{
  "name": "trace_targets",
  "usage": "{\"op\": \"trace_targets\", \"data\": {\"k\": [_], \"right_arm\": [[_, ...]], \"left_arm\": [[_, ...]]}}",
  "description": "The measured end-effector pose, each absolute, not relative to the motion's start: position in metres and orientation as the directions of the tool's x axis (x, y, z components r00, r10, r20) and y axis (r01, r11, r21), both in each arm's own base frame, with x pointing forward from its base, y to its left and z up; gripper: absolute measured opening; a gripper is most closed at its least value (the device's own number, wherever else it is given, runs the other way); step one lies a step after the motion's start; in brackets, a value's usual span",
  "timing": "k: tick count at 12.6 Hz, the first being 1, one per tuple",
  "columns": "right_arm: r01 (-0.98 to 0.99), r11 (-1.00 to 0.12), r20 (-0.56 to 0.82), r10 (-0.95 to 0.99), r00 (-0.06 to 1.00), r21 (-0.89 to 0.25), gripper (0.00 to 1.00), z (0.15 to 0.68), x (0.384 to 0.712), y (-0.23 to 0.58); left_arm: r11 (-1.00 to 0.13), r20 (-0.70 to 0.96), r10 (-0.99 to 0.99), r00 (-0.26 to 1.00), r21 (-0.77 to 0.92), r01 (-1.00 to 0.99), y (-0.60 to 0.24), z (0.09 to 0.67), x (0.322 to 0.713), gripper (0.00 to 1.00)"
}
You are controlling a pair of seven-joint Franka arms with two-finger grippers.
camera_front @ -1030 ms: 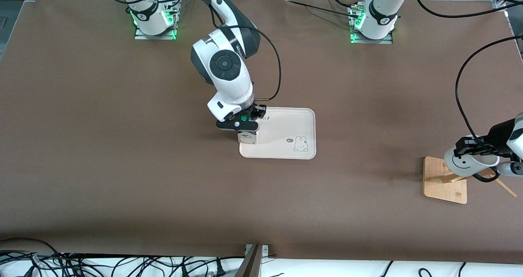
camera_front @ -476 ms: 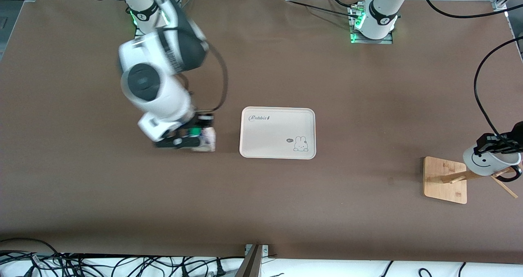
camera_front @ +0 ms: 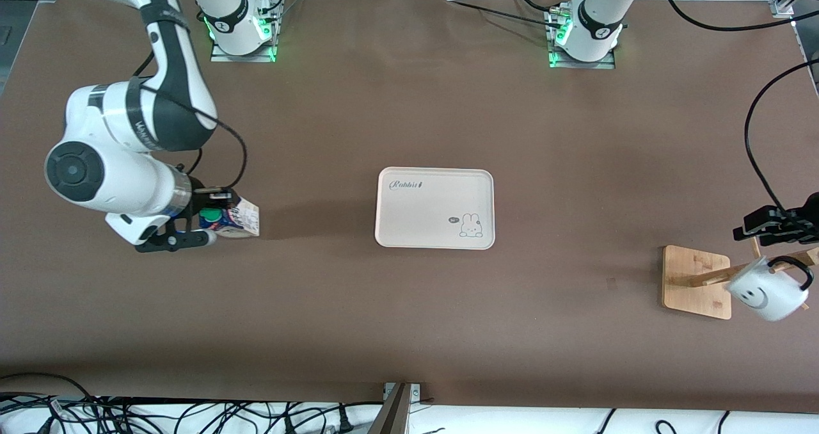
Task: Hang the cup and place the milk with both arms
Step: 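Carry the milk carton off the tray with the right gripper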
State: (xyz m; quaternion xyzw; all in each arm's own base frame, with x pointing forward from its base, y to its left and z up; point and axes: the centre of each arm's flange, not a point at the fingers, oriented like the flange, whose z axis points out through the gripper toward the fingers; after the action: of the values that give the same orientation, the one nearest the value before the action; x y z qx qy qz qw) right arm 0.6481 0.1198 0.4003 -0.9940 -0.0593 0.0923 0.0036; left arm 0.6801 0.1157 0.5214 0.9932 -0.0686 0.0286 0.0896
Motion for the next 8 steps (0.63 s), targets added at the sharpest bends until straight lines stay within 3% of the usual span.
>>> {"op": "trace_targets", "data": {"k": [3,8], "right_arm": [[0.125,-0.992,-0.16,0.129,0.979,-0.035,0.4,0.364,0.639,0.085],[0.116,-0.993,-0.154,0.12,0.981,-0.035,0.44,0.33,0.624,0.074]], "left_arm": [[-0.974,0.018,-0.124,0.992,0.191,-0.125,0.101,0.572,0.648,0.98],[-0.983,0.015,-0.131,0.991,0.126,-0.131,0.054,0.62,0.625,1.0]]}}
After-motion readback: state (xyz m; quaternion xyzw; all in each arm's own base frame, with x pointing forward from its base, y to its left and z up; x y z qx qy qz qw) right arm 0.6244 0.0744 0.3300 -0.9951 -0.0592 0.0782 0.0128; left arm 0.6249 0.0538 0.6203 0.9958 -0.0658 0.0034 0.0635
